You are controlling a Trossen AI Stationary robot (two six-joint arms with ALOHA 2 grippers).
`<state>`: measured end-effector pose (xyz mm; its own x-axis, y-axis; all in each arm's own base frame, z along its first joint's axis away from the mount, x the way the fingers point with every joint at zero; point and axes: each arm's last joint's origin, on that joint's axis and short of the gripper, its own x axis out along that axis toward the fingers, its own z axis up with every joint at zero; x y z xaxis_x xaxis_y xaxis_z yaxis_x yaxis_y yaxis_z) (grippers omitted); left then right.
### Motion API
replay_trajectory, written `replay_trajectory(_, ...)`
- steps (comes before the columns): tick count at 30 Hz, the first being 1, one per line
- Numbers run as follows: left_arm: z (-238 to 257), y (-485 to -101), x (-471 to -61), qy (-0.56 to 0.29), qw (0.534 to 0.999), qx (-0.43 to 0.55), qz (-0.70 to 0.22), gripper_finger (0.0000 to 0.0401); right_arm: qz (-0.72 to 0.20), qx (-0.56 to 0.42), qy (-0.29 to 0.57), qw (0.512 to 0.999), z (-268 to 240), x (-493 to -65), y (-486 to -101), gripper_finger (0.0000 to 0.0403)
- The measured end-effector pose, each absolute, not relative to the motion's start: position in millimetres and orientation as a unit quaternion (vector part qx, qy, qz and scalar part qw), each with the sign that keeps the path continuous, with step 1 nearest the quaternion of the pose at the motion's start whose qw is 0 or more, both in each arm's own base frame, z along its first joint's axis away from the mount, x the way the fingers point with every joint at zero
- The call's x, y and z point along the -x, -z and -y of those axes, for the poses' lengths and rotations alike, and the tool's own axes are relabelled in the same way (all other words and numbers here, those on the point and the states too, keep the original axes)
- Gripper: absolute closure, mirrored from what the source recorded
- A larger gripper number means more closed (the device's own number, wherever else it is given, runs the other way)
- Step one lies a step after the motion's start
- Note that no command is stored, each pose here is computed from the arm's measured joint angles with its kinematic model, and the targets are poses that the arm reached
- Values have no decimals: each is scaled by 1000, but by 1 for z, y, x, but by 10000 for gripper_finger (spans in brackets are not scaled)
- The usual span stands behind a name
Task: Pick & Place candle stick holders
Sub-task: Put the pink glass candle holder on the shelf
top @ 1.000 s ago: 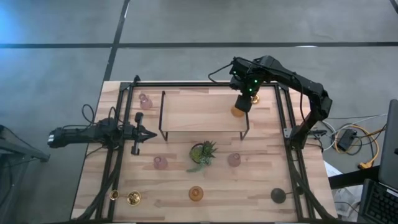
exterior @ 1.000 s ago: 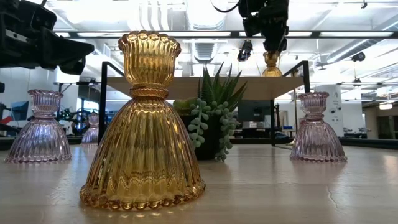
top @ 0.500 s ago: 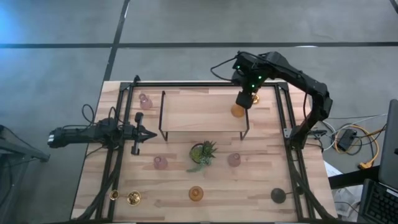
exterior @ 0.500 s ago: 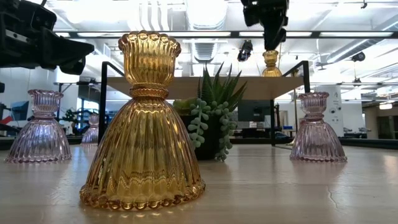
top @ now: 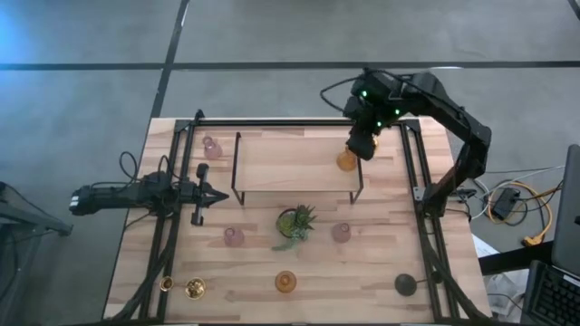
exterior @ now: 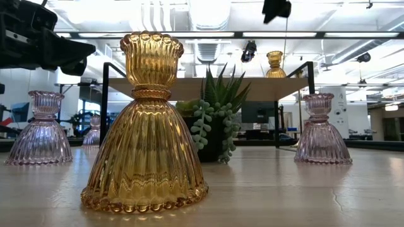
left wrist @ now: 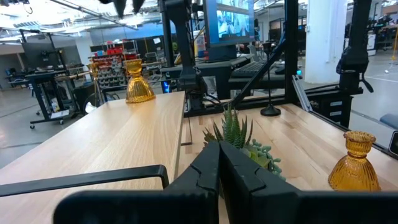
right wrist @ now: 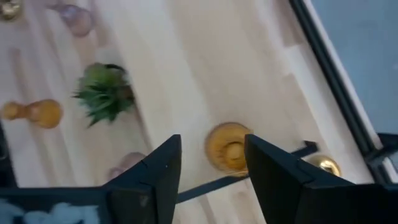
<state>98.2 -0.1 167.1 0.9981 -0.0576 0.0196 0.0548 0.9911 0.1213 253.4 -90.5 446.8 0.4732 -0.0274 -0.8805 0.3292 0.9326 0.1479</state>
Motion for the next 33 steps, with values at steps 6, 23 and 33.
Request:
replay_trajectory(6,0,-167,-98,28,998,-61,11,389,-521,-133,44,842,35,-258,-443,281)
replay_trajectory(23,0,-167,-98,28,998,-61,11,389,-582,-57,114,803,-103,-249,-387,328)
replay_trajectory(33,0,-167,-98,28,998,-60,11,389,-596,-61,199,776,-138,-241,-305,297)
